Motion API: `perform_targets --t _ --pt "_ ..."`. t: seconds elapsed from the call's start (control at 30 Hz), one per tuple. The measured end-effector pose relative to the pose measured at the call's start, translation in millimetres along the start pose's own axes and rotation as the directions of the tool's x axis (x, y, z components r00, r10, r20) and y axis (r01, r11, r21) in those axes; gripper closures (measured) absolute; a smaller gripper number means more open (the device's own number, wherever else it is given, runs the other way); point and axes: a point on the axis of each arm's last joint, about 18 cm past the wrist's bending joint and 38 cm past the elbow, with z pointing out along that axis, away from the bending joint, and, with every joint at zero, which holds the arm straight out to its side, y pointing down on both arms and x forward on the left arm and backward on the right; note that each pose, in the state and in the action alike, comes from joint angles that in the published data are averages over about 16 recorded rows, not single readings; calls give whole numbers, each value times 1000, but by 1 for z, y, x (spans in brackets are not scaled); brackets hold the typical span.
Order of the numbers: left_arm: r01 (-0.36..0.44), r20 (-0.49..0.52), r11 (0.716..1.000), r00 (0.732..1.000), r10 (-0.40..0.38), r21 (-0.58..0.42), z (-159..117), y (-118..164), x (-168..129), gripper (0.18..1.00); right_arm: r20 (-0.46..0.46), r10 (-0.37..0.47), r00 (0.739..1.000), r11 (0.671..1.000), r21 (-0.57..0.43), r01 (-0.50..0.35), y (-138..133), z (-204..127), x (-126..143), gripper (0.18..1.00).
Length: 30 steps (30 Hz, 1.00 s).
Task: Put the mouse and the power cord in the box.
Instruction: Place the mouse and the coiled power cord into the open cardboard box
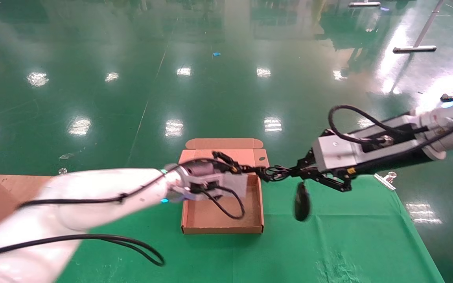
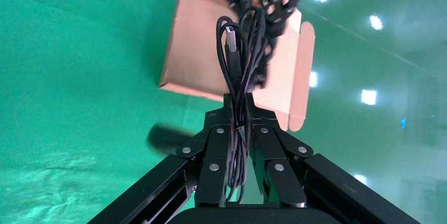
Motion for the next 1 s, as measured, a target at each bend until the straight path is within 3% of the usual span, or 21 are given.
perform_targets --t 0.47,1.0 --pt "32 -53 998 998 -35 -48 37 11 55 837 19 67 998 997 -46 -66 47 3 -32 965" --pt "78 -48 996 996 -80 -37 42 11 64 823 48 82 995 995 -55 -79 62 20 -37 965"
